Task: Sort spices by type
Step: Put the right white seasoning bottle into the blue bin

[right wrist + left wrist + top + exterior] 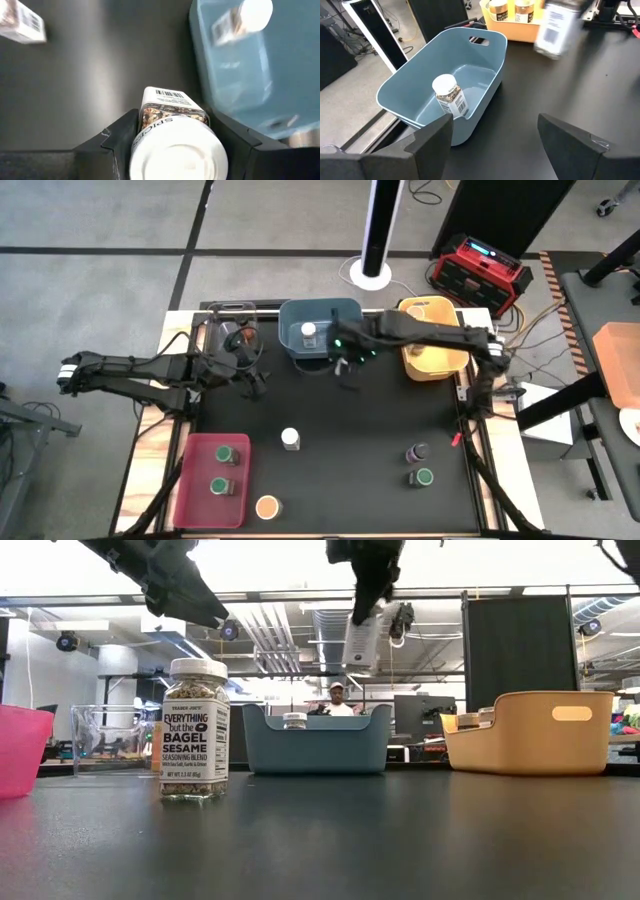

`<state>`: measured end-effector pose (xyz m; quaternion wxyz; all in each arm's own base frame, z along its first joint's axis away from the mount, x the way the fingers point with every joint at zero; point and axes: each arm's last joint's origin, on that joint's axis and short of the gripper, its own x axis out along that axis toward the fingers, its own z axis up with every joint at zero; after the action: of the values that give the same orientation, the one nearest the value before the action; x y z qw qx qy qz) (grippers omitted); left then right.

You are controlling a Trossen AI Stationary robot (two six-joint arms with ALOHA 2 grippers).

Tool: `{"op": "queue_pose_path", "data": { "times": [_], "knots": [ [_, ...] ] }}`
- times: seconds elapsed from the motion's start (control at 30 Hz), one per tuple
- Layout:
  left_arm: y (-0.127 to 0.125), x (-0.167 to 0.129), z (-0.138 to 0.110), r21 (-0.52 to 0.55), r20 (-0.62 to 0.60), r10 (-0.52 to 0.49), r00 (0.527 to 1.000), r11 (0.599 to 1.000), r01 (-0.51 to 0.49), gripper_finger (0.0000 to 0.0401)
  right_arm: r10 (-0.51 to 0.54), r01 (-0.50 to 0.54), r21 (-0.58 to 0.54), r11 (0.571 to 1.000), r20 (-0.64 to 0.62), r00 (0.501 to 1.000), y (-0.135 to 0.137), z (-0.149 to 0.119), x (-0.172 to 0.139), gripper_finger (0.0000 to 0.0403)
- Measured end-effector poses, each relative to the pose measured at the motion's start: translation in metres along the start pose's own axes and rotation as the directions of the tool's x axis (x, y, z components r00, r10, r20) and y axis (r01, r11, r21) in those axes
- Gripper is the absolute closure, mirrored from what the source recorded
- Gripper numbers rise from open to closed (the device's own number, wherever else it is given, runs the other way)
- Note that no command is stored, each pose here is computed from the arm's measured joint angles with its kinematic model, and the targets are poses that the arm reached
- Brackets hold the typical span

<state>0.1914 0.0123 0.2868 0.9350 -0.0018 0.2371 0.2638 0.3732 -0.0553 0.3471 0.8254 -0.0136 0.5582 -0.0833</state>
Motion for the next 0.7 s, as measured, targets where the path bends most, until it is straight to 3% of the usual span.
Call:
{"op": "queue_pose_path", "data": {
  "times": [0.1,0.2,0.33,0.47,0.7],
  "knots": [
    [0.0,0.0,0.0,0.0,0.0,0.0,1.0,1.0,0.0,0.0127,-0.017,0.019,-0.183,0.983,0.017,1.0,-0.019,0.013,0.003,0.0206],
    [0.0,0.0,0.0,0.0,0.0,0.0,1.0,1.0,0.0,0.0127,-0.04,0.05,-0.34,0.939,0.035,0.999,-0.041,0.021,0.007,0.0206],
    [0.0,0.0,0.0,0.0,0.0,0.0,1.0,1.0,0.0,0.0127,-0.076,0.076,-0.435,0.897,0.017,0.997,-0.079,0.025,0.024,0.0206],
    [0.0,0.0,0.0,0.0,0.0,0.0,1.0,1.0,0.0,0.0127,-0.084,0.059,-0.433,0.9,-0.038,0.996,-0.116,0.019,0.049,0.0206],
    [0.0,0.0,0.0,0.016,-0.001,0.0,1.0,1.0,0.0,0.0127,0.077,-0.081,-0.283,0.956,-0.026,0.997,-0.167,0.004,0.086,0.0206]
  ]
}}
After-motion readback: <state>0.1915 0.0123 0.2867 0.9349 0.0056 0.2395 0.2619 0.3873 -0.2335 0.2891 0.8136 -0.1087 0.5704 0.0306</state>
